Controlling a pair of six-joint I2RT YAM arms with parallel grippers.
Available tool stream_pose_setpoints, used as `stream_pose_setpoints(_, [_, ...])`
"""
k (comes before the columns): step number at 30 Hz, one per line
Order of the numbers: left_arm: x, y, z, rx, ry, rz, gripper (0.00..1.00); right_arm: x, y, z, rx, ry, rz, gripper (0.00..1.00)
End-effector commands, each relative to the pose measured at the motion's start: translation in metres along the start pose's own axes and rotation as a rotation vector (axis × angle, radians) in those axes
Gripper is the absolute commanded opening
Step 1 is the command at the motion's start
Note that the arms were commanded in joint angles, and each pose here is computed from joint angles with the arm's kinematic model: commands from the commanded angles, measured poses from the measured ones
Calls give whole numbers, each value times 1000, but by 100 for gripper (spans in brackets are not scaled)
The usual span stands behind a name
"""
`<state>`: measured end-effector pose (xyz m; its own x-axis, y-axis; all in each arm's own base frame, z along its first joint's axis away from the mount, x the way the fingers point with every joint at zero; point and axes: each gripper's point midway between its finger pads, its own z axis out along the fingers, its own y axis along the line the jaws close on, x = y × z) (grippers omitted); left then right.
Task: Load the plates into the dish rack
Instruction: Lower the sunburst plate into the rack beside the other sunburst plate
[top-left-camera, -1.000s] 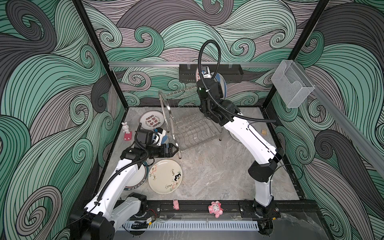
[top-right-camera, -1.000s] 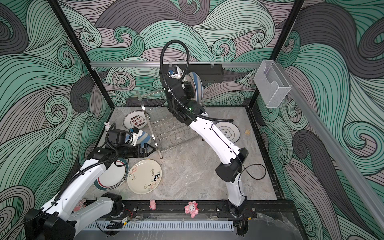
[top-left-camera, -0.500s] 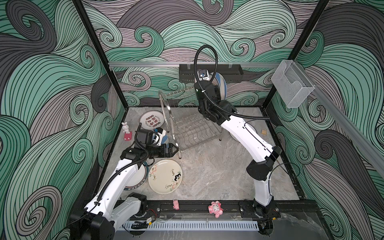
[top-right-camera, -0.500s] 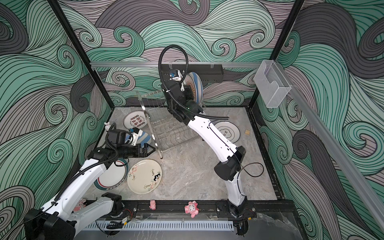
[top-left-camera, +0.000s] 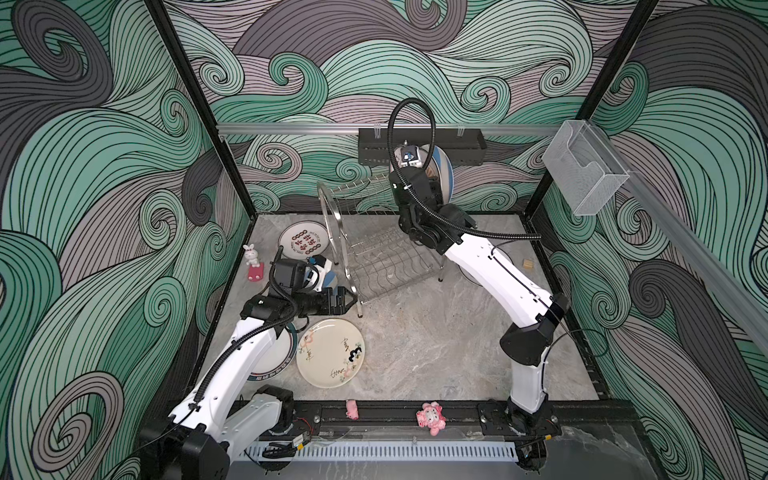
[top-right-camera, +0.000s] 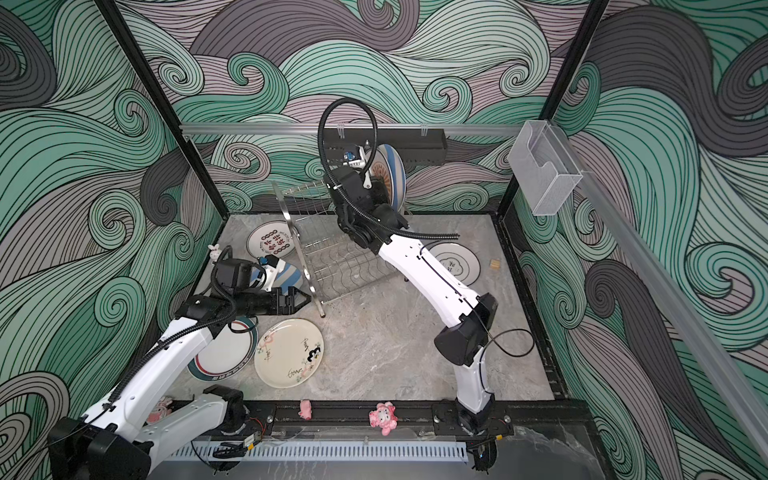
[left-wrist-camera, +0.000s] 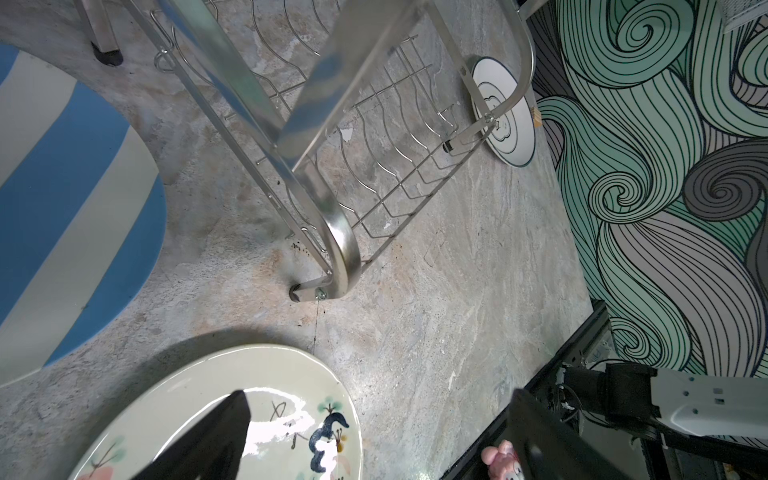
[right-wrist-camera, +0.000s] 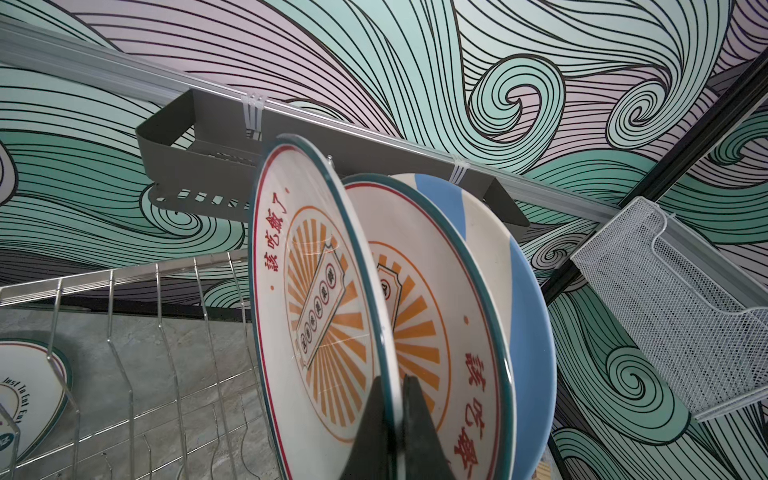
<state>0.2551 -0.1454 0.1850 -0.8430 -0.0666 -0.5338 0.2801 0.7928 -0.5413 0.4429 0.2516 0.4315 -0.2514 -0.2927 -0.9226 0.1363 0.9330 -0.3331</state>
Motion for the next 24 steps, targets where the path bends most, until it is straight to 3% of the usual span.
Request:
stream_pose_setpoints(1, [-4, -2, -3, 13, -21, 18, 99, -3, -15, -3, 20, -6, 28, 12])
stream_pose_setpoints(14, [-3, -2, -4, 14, -20, 19, 98, -1, -17, -6, 11, -8, 3, 27])
stream_pose_setpoints(24, [-3, -1, -4, 9, -19, 21, 99, -8, -20, -15, -23, -29, 11, 48])
